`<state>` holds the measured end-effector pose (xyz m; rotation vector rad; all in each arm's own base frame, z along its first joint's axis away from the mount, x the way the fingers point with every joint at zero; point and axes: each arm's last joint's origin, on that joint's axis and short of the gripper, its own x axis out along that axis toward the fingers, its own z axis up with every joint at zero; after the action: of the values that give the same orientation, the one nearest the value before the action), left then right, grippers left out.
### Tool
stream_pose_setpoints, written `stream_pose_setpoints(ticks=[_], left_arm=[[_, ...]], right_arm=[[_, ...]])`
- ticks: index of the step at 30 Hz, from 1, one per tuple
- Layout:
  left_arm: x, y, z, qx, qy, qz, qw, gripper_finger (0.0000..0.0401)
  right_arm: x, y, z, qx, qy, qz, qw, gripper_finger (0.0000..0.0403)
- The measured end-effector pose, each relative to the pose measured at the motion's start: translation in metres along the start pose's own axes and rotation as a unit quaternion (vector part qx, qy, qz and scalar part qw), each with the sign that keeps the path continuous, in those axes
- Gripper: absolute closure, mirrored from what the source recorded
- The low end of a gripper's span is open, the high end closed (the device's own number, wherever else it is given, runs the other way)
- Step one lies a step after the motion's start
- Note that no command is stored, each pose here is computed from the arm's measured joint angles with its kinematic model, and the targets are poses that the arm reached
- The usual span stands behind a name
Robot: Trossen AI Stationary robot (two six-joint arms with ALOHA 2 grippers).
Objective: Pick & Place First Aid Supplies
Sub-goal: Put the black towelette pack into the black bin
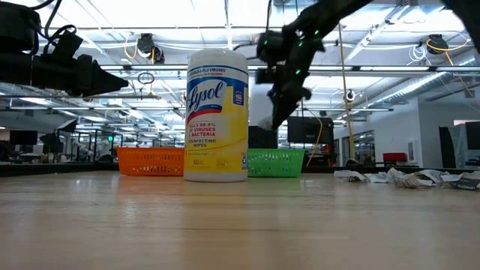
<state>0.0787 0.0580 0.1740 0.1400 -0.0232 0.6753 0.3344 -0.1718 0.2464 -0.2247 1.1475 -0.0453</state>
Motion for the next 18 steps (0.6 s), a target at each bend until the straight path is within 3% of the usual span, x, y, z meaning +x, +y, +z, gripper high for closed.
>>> stream_pose_setpoints(ticks=[11,18], left_arm=[[0.0,0.0,0.0,0.0,0.0,0.0,1.0,0.0091],[0.0,0.0,0.0,0.0,0.0,0.0,1.0,0.0091]], right_arm=[[0.051,-0.08,-0.003,0.022,0.007,-0.036,0.999,0.0399],[0.072,-0.092,-0.012,0.023,0.025,-0.025,0.999,0.0392]])
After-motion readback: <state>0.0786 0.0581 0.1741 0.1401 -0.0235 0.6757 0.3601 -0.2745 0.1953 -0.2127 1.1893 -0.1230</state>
